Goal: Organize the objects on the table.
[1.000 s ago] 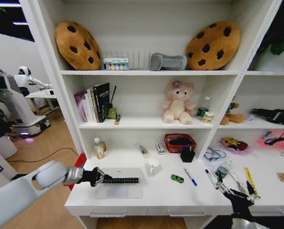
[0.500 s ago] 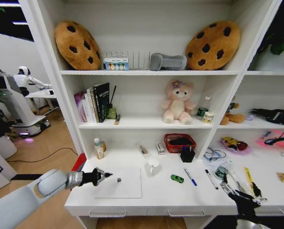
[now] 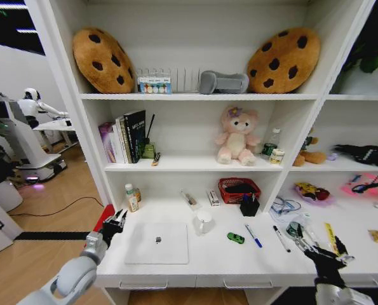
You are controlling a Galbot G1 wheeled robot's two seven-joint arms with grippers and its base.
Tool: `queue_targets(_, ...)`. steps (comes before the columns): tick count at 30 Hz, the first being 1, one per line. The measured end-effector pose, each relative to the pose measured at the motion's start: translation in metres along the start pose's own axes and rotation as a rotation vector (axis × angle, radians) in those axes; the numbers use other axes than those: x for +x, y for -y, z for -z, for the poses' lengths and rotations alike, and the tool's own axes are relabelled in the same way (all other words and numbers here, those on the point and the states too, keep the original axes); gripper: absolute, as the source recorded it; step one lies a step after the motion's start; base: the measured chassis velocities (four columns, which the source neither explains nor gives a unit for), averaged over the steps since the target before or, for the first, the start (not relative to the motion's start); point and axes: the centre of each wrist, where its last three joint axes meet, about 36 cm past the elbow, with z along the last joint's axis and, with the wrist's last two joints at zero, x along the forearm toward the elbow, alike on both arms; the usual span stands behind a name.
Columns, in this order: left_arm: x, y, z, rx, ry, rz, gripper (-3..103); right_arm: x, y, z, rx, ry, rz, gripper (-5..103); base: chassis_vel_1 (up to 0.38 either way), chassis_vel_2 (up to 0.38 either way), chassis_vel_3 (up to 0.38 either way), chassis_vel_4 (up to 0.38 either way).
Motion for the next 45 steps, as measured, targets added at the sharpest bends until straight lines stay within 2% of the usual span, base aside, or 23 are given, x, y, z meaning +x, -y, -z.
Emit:
queue_targets(1, 0.003, -0.002, 0.006, 0.01, 0.016, 0.03, 41, 0.001, -0.001, 0.001, 0.006, -0.008, 0.001, 100, 0.0, 0.0, 0.0, 0.0)
queue_targets(2, 0.011, -0.008, 0.02, 0.026, 0.037, 0.092, 45, 0.002, -0.001, 0.001, 0.018, -0.027, 0.008, 100, 0.0, 0.0, 0.0, 0.0)
queue_targets(3, 0.011, -0.008, 0.02, 0.026, 0.037, 0.092, 45, 0.002, -0.001, 0.001, 0.018, -0.027, 0.008, 100, 0.0, 0.0, 0.0, 0.0)
queue_targets(4, 0.023, -0.014, 0.035, 0.038, 0.041, 0.142, 51, 0.004, -0.003, 0.002, 0.033, -0.05, 0.015, 100, 0.0, 0.0, 0.0, 0.0)
queue_targets(5, 0.031, -0.018, 0.043, 0.044, 0.04, 0.163, 56, 0.004, -0.005, 0.002, 0.042, -0.059, 0.019, 100, 0.0, 0.0, 0.0, 0.0)
queue_targets(7, 0.036, -0.02, 0.047, 0.048, 0.038, 0.175, 56, 0.003, -0.006, 0.002, 0.048, -0.066, 0.02, 100, 0.0, 0.0, 0.0, 0.0)
queue_targets(8, 0.051, -0.021, 0.059, 0.056, 0.034, 0.183, 68, 0.002, -0.009, 0.002, 0.057, -0.08, 0.023, 100, 0.0, 0.0, 0.0, 0.0)
queue_targets(9, 0.061, -0.021, 0.066, 0.067, 0.029, 0.171, 68, 0.001, -0.011, 0.004, 0.059, -0.09, 0.027, 100, 0.0, 0.0, 0.0, 0.0)
queue_targets(10, 0.071, -0.02, 0.072, 0.079, 0.019, 0.147, 73, 0.001, -0.013, 0.006, 0.059, -0.098, 0.031, 100, 0.0, 0.0, 0.0, 0.0)
queue_targets(11, 0.071, -0.02, 0.072, 0.079, 0.019, 0.147, 73, 0.001, -0.013, 0.006, 0.059, -0.098, 0.031, 100, 0.0, 0.0, 0.0, 0.0)
queue_targets(13, 0.088, -0.016, 0.084, 0.099, -0.001, 0.087, 84, 0.002, -0.017, 0.009, 0.058, -0.11, 0.047, 100, 0.0, 0.0, 0.0, 0.0)
queue_targets(14, 0.088, -0.016, 0.084, 0.099, -0.001, 0.087, 84, 0.002, -0.017, 0.009, 0.058, -0.11, 0.047, 100, 0.0, 0.0, 0.0, 0.0)
queue_targets(17, 0.103, -0.008, 0.1, 0.114, -0.004, 0.051, 98, 0.007, -0.019, 0.012, 0.06, -0.121, 0.076, 100, 0.0, 0.0, 0.0, 0.0)
queue_targets(21, 0.106, -0.007, 0.112, 0.141, -0.008, 0.049, 99, 0.013, -0.019, 0.012, 0.069, -0.121, 0.089, 100, 0.0, 0.0, 0.0, 0.0)
queue_targets(26, 0.104, -0.015, 0.118, 0.143, -0.006, 0.088, 100, 0.024, -0.02, 0.01, 0.08, -0.117, 0.122, 100, 0.0, 0.0, 0.0, 0.0)
queue_targets(37, 0.105, -0.016, 0.119, 0.146, -0.015, 0.098, 100, 0.027, -0.026, 0.011, 0.075, -0.106, 0.148, 100, 0.0, 0.0, 0.0, 0.0)
queue_targets(41, 0.105, -0.015, 0.119, 0.145, -0.016, 0.097, 100, 0.035, -0.036, 0.0, 0.054, -0.111, 0.19, 100, 0.0, 0.0, 0.0, 0.0)
queue_targets(45, 0.104, -0.015, 0.119, 0.145, -0.016, 0.096, 100, 0.056, -0.039, -0.025, 0.078, -0.165, 0.287, 100, 0.0, 0.0, 0.0, 0.0)
